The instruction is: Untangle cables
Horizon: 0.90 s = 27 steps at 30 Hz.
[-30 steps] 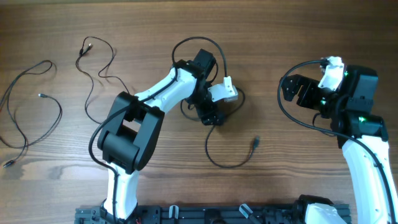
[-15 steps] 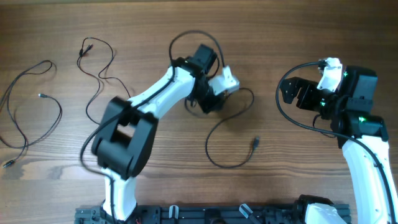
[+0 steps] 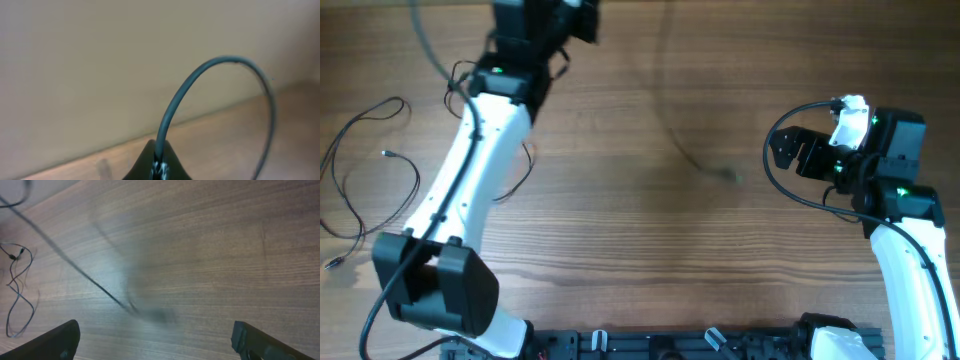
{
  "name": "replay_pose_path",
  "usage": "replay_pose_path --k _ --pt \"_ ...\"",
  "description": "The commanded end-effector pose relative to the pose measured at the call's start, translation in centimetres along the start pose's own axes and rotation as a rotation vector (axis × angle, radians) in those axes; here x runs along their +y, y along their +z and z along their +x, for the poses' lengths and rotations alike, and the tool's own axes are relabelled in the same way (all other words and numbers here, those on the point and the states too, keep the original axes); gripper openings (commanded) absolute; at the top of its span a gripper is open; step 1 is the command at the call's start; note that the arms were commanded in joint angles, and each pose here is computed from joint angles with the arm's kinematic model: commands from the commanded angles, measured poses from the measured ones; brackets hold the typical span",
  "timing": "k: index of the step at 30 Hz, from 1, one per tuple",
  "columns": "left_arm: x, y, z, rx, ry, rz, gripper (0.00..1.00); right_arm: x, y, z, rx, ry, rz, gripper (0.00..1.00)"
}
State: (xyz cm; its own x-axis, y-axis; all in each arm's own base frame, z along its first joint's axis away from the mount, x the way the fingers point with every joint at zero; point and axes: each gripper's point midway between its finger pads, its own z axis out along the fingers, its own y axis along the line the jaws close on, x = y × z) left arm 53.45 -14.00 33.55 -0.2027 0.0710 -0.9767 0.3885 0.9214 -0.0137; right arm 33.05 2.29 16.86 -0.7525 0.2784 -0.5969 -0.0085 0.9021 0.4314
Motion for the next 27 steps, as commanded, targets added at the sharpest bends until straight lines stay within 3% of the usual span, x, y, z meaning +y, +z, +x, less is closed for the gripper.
replay_pose_path --k 1,4,9,13,15,16,21,27 --pt "6.0 -1.7 -2.8 -0.106 -0.056 -0.137 0.04 -0.2 0.0 -0.3 -0.009 -0.020 0.009 1.00" --pt "10.6 -3.4 -4.8 -0.198 -0.040 -0.254 0.04 -0.2 0.0 -0.4 -0.009 -0.020 0.009 1.00" --pt "13.0 -5.3 -8.1 -0.338 0.002 -0.306 0.04 -0.2 0.0 -0.5 -0.015 -0.023 0.008 1.00" --pt "14.9 -8.0 -12.0 -0.479 0.207 -0.437 0.04 -0.2 0.0 -0.5 -0.015 -0.022 0.008 1.00" --pt "15.5 -8.4 -12.2 -0.485 0.242 -0.457 0.04 -0.2 0.0 -0.5 -0.017 -0.023 0.007 1.00" --pt "15.4 -8.3 -12.0 -0.476 0.243 -0.446 0.04 -0.2 0.0 -0.6 -0.019 -0.024 0.007 1.00" --pt "10.7 -4.0 -6.9 -0.305 0.234 -0.107 0.04 -0.1 0.0 -0.8 -0.025 -0.025 0.005 1.00" --pt "7.5 1.0 1.3 -0.069 0.139 0.028 0.04 -0.1 0.0 -0.7 -0.024 -0.025 0.006 1.00"
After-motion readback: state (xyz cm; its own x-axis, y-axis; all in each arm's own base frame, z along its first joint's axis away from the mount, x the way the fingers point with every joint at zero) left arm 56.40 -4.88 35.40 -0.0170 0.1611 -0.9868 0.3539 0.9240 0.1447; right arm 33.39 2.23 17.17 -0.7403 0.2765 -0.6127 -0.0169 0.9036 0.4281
